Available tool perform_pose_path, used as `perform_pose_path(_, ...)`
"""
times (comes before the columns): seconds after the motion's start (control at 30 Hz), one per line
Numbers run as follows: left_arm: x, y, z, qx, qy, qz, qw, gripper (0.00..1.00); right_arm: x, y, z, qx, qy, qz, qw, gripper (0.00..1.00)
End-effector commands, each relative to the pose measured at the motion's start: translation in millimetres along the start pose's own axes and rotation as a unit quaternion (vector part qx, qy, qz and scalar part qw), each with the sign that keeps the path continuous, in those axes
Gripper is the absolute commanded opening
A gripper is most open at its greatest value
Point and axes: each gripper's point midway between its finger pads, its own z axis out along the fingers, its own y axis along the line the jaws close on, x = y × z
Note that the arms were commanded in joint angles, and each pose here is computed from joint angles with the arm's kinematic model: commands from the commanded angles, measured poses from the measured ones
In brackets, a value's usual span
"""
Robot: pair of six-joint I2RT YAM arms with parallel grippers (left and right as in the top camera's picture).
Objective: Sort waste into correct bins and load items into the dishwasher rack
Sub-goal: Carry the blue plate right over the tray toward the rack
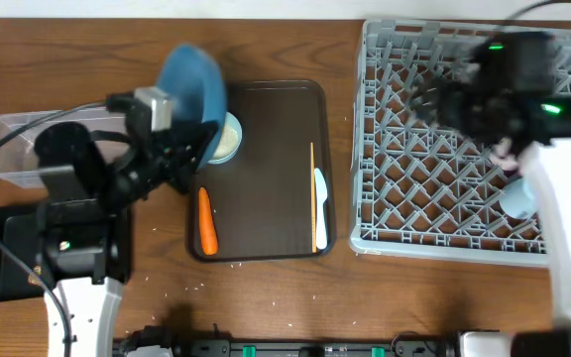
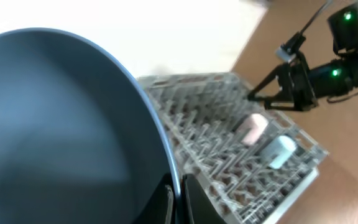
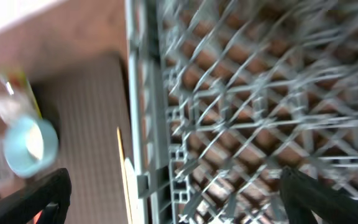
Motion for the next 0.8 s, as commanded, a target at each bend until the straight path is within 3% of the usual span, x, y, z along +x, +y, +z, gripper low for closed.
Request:
perform_pose_path(0.0,-9,-13,12,0.027,-0.004,-0.023,0.999,0.06,-19,11,-46,-0.049,-0.053,0.017,0.997,0.99)
perform_pose_path(0.37,23,-37,60,0.104,0.053,-0.009,0.993,0.06,-23,20,-56,-0.071,-0.069,-0.022,0.995,0.99)
perform_pose_path(0.5,32,-50,64,0.128,0.064,0.023,0.989,0.06,-18,40,-59,-0.121,-0.064,-0.087,0.987,0.99)
perform_pose_path(0.6,27,-52,65,0.13,0.054,0.036,0.989,0.06,-8,59,-61,-0.16,-0.056,-0.157,0.973,0.99)
perform_pose_path(0.77,0,-59,65,0.141,0.013,-0.001,0.99,0.06,-12,48,-56,-0.115,-0.063,-0.146,0.981,0.99)
